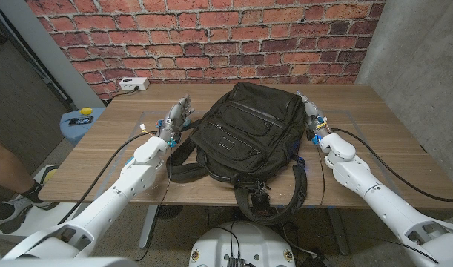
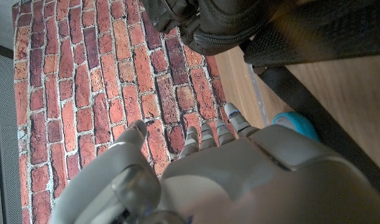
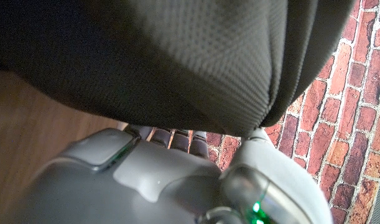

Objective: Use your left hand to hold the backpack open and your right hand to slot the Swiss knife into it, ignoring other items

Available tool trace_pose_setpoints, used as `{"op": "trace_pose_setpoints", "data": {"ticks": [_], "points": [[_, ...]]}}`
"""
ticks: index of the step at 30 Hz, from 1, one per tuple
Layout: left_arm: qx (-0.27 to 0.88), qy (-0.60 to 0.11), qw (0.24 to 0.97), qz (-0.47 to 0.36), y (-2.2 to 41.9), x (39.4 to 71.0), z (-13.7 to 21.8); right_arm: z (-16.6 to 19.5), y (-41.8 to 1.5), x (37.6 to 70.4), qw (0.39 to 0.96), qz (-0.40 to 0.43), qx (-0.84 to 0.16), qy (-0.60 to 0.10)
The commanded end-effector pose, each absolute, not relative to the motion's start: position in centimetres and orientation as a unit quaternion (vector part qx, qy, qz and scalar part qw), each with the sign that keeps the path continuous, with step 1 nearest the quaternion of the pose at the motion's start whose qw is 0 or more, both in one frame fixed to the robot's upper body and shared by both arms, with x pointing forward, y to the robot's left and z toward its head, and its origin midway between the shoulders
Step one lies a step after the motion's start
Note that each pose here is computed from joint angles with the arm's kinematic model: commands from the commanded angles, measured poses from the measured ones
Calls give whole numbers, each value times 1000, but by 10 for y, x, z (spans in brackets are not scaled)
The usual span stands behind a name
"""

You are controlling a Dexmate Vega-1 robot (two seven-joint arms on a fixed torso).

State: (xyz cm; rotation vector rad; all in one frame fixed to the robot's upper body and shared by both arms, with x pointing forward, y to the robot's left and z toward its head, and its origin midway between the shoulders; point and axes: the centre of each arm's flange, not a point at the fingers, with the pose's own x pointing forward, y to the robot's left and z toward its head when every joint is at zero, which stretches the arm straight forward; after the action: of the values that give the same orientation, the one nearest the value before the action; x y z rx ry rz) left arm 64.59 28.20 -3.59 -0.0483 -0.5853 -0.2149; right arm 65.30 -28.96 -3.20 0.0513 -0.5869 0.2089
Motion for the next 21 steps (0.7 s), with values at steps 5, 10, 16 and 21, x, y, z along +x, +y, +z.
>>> {"op": "trace_pose_setpoints", "data": {"ticks": [5,10,16,21], "points": [[-14,-289,951,-108,275,629,-38,-39,-289,651,952,108,28,-286],[-10,-292,950,-109,275,624,-37,-38,-289,651,951,110,24,-288],[-4,-297,949,-111,276,619,-33,-33,-293,652,950,110,16,-292],[1,-301,947,-112,276,615,-29,-28,-295,653,949,107,12,-297]]}}
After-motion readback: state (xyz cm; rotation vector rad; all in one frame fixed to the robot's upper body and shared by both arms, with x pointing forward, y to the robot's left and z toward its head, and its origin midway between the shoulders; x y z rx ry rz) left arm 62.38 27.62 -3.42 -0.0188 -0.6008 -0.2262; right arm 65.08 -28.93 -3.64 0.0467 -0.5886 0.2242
